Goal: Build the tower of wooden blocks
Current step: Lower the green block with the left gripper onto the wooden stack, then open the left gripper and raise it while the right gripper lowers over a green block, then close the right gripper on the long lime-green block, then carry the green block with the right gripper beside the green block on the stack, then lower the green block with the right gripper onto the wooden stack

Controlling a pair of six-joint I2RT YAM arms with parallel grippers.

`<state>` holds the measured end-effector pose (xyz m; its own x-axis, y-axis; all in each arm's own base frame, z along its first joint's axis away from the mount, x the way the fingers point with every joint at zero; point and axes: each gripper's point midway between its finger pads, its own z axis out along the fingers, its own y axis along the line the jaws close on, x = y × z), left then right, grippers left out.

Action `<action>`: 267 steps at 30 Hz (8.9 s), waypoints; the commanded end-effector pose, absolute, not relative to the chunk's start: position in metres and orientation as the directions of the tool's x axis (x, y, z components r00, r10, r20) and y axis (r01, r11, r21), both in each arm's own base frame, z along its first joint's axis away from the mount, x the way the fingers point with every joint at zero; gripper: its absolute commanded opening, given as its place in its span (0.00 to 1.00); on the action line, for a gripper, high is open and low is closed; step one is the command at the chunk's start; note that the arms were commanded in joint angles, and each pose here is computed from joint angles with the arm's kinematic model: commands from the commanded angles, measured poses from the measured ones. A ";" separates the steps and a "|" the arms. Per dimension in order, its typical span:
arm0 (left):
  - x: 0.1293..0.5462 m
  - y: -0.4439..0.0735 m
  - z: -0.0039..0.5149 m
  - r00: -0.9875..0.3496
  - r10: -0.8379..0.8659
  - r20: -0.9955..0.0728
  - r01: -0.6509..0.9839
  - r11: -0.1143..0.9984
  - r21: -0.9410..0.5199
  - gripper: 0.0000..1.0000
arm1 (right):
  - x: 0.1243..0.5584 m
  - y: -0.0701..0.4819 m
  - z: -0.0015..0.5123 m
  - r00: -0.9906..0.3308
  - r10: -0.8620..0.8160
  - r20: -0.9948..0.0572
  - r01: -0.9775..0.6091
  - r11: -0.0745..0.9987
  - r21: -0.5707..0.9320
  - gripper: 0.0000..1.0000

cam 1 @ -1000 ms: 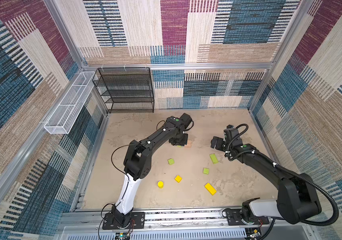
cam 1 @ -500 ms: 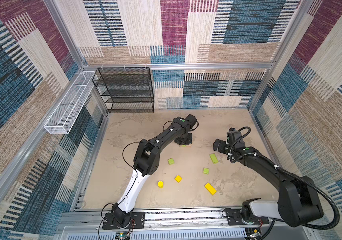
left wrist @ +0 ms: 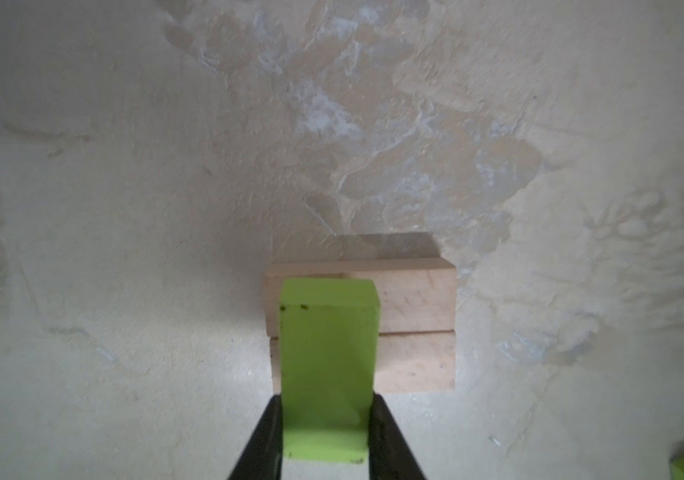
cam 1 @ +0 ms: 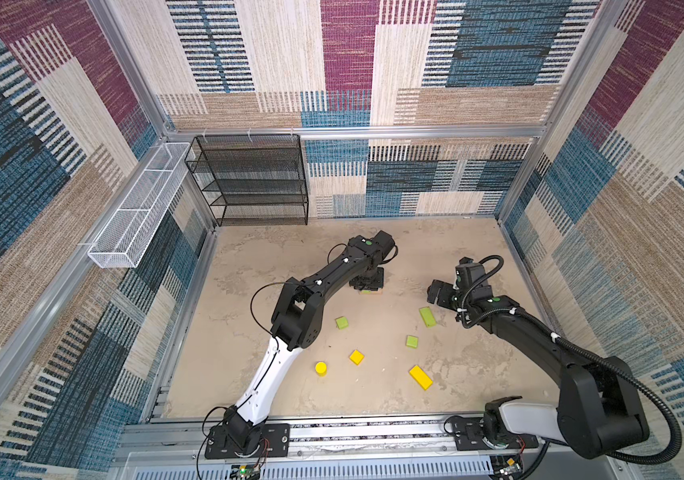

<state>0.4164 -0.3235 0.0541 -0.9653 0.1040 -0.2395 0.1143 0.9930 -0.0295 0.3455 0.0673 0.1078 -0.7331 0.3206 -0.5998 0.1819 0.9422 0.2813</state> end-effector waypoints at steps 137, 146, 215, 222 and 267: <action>0.396 -0.302 0.174 -0.844 0.038 -0.535 0.295 0.866 -0.404 0.45 | 0.316 0.105 0.049 -0.921 0.068 -0.383 0.010 0.989 0.151 0.67; 0.401 -0.285 0.167 -0.854 0.009 -0.520 0.255 0.878 -0.404 0.45 | 0.317 0.108 0.037 -0.938 0.028 -0.346 -0.004 0.996 0.093 0.65; 0.417 -0.264 0.122 -0.918 -0.057 -0.392 0.157 0.857 -0.491 0.35 | 0.425 0.251 0.077 -0.912 -0.065 -0.405 -0.155 0.968 0.195 0.15; 0.418 -0.257 0.118 -0.922 -0.076 -0.380 0.134 0.858 -0.496 0.35 | 0.427 0.254 0.072 -0.918 -0.050 -0.393 -0.141 0.969 0.205 0.18; 0.418 -0.252 0.118 -0.927 -0.105 -0.360 0.104 0.851 -0.515 0.32 | 0.433 0.261 0.068 -0.926 0.017 -0.377 -0.075 0.970 0.230 0.31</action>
<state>0.4168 -0.2505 0.1137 -0.9313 -0.0946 -0.3517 0.1027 0.8582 -0.5029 0.4311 0.2565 0.0655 -0.9286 0.0052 -0.3711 -0.0812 0.9728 0.2169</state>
